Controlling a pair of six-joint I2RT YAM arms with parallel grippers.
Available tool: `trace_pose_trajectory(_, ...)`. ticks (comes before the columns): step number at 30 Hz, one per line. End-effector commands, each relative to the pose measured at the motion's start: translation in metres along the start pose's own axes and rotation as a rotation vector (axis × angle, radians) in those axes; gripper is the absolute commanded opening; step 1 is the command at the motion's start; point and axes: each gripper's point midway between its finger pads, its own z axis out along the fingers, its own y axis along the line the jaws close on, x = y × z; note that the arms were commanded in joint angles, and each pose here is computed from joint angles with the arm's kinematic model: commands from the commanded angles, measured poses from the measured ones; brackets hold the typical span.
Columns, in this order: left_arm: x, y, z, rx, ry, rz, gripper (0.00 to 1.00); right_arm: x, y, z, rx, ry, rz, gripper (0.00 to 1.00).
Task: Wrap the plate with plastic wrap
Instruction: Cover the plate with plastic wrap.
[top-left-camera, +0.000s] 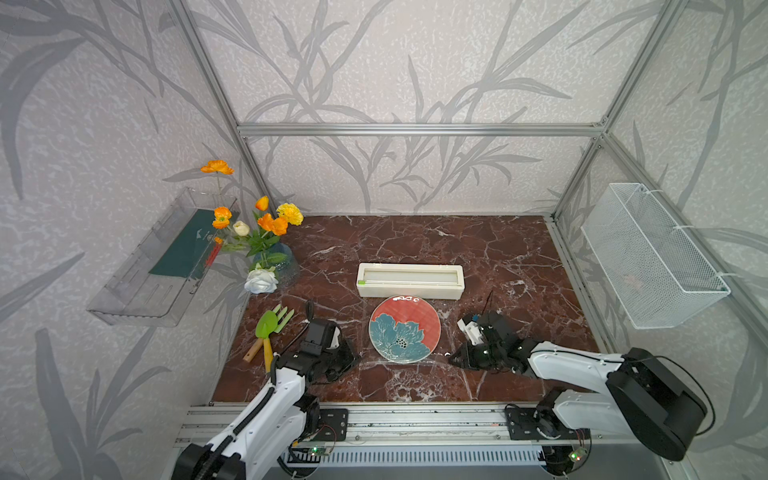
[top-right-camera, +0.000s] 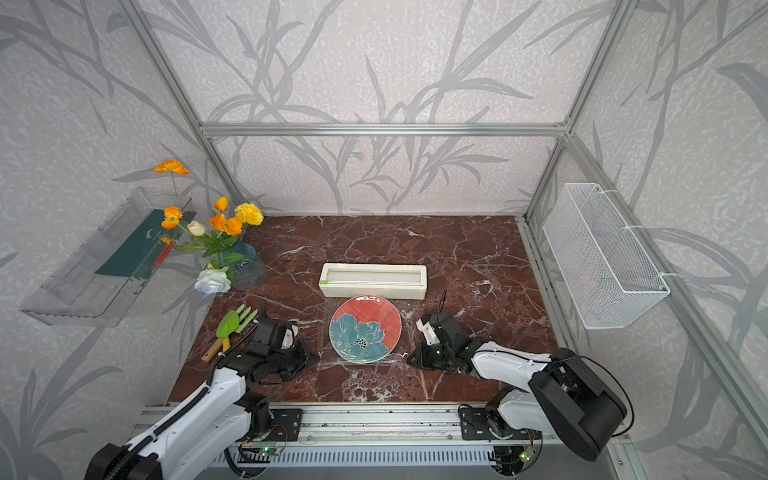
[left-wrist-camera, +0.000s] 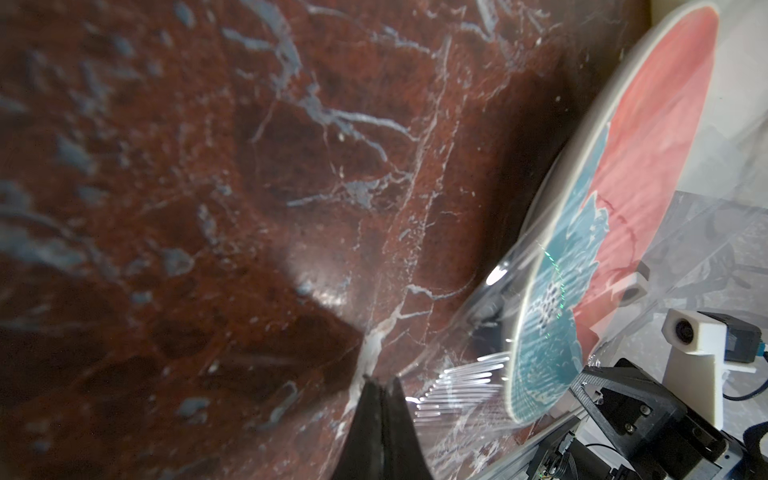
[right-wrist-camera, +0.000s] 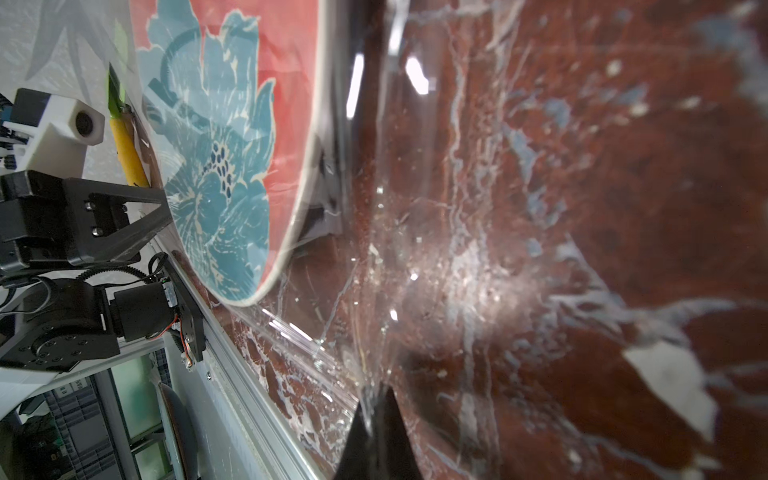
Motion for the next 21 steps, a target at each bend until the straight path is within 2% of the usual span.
trace_pose_trajectory(1,0.001,0.038,0.006,-0.17,-0.007,-0.028,0.0,0.011,-0.03,0.003,0.126,0.029,0.037,0.0)
trace_pose_trajectory(8,-0.019,0.029,0.017,-0.196,-0.027,-0.018,0.0,-0.021,-0.027,0.015,0.15,-0.045,0.025,0.0)
trace_pose_trajectory(13,-0.039,0.013,0.021,-0.182,-0.072,-0.008,0.0,-0.049,-0.017,0.032,0.121,-0.092,0.023,0.0)
trace_pose_trajectory(15,-0.043,0.011,0.022,-0.187,-0.083,-0.002,0.0,-0.057,-0.012,0.04,0.098,-0.096,0.027,0.03)
trace_pose_trajectory(21,-0.039,0.017,0.018,-0.235,-0.071,0.028,0.0,-0.051,-0.017,0.038,0.108,-0.083,0.031,0.09)
